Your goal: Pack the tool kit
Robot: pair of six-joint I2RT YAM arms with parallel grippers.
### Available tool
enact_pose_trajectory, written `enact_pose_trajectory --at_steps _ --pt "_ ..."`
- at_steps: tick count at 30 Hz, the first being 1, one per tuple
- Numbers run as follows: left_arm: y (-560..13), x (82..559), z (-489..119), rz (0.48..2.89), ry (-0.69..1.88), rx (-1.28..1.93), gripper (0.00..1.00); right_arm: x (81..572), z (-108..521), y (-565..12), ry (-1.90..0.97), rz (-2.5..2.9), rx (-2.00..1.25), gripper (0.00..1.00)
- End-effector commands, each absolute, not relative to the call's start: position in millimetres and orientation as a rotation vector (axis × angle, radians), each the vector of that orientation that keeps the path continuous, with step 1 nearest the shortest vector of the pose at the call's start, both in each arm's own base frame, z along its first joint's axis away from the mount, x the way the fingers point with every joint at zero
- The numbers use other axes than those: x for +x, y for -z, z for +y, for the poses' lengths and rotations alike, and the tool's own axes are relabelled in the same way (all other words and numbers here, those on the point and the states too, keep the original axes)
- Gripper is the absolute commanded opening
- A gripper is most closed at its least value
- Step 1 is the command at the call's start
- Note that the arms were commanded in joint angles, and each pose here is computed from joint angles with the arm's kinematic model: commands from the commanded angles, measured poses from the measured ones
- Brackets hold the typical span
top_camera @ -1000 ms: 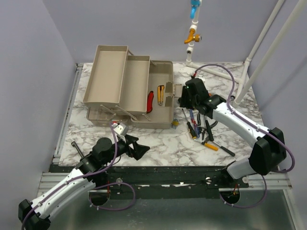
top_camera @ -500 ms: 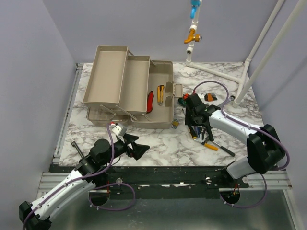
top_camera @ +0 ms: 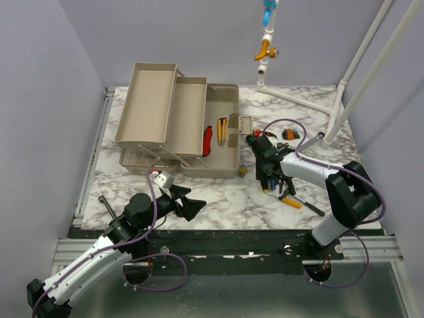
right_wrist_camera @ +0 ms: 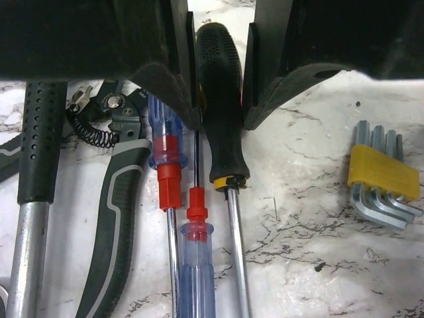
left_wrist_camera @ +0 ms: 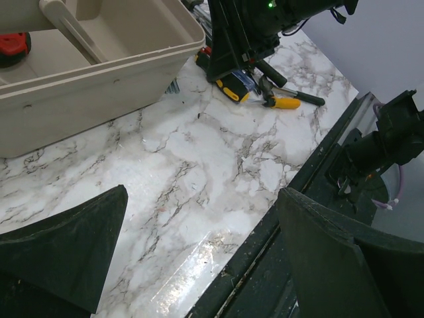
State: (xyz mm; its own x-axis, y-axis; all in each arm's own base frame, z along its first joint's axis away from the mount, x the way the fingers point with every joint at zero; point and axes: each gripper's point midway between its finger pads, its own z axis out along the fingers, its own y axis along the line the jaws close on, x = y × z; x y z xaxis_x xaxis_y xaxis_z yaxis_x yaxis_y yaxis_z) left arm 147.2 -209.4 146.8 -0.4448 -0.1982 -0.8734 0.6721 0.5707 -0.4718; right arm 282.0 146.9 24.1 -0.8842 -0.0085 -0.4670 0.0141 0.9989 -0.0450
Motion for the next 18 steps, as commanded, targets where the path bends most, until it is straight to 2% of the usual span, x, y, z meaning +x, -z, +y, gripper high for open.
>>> enact_pose_trajectory --at_steps 1,3,7,11,18 --pt "-147 149 -210 1.757 1.048 0.384 0.99 270 151 -4 0.026 2.718 -0.006 0.33" --pt "-147 148 -210 1.760 1.050 0.387 0.98 270 151 -2 0.026 2.724 -0.001 0.31" --pt "-151 148 -213 1.742 1.065 0.395 0.98 274 149 -15 0.030 2.687 0.037 0.11" --pt "-157 145 -218 1.734 1.109 0.396 0.99 282 155 -58 -0.076 2.574 0.051 0.09" --pt "-206 135 -243 1.741 1.392 0.279 0.99 275 179 -145 -0.424 2.316 -0.040 0.01"
